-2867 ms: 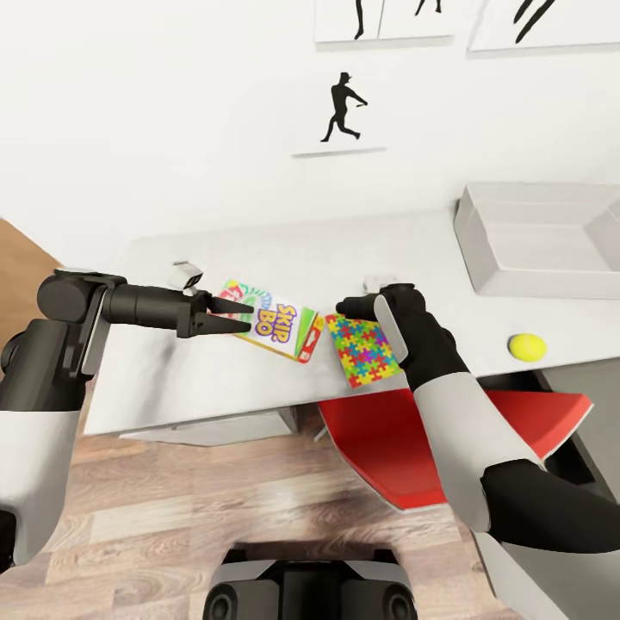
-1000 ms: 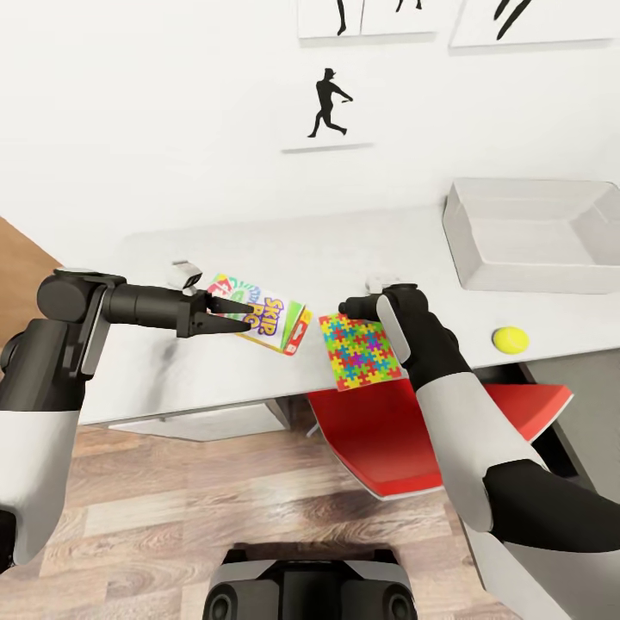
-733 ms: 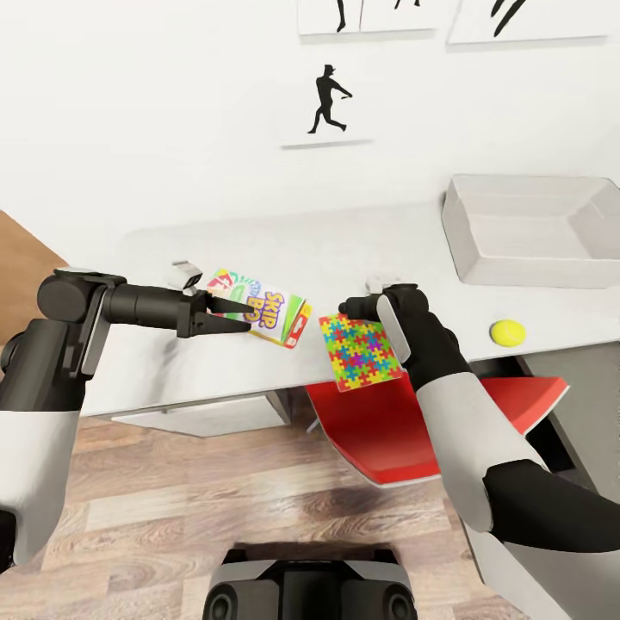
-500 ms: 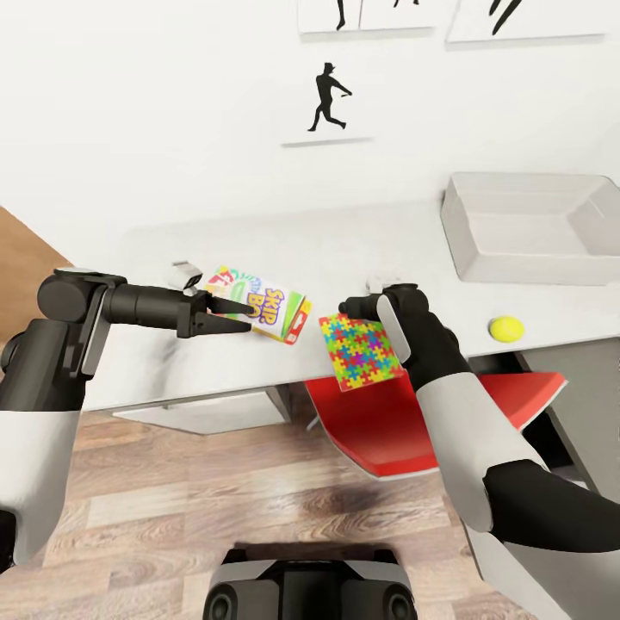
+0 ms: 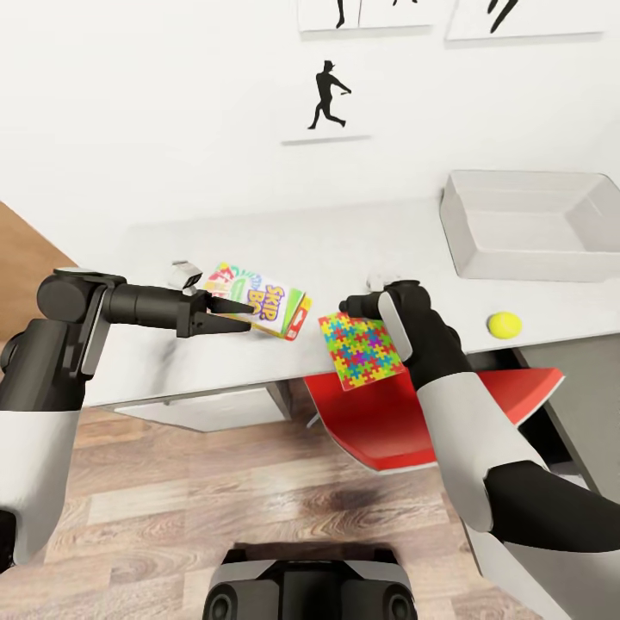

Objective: Put all the toys in the child's room - the three board games (two on the bed and one on the table), the two jigsaw puzzles on the table, and the tennis ball on the table - inside the toy box on the table in the child's room.

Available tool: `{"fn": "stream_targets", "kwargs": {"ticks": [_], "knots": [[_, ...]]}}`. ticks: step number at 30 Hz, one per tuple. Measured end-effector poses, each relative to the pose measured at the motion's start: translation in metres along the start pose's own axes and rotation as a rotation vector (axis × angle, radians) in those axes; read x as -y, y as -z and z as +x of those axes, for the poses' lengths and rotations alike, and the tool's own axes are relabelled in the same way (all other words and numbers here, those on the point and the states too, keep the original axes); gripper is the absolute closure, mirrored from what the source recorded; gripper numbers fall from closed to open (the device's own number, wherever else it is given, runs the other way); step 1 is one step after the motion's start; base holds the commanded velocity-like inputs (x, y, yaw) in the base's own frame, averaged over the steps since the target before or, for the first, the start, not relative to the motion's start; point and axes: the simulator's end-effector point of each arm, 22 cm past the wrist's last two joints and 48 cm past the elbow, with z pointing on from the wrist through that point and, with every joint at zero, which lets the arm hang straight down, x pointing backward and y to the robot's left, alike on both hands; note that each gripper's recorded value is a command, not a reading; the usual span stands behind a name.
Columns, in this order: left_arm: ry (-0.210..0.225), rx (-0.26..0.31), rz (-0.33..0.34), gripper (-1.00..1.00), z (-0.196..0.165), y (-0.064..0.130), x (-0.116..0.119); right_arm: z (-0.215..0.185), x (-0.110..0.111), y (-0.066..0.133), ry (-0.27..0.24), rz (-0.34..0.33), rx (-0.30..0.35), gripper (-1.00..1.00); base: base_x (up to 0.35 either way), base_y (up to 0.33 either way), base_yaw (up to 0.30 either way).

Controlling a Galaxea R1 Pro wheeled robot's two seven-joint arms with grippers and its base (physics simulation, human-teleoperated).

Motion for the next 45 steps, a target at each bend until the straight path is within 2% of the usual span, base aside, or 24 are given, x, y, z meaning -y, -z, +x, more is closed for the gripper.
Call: {"fn": "stream_targets", "kwargs": {"ticks": [31, 40, 45], "knots": [[-0.004, 0.001, -0.001, -1.0, -0.001, 0.001, 0.002, -0.004, 0.0, 0.004, -0.001, -0.001, 0.006, -1.0, -0.039, 0.0, 0.0], [-0.015, 0.003, -0.005, -1.0, -0.006, 0.004, 0.007, -0.012, -0.002, 0.012, 0.0, -0.002, 0.024, -1.0, 0.0, 0.0, 0.0], [-0.022, 0.004, -0.007, -1.0, -0.008, 0.006, 0.01, -0.028, -0.004, 0.023, 0.001, -0.005, 0.063, -1.0, 0.0, 0.0, 0.0]]}}
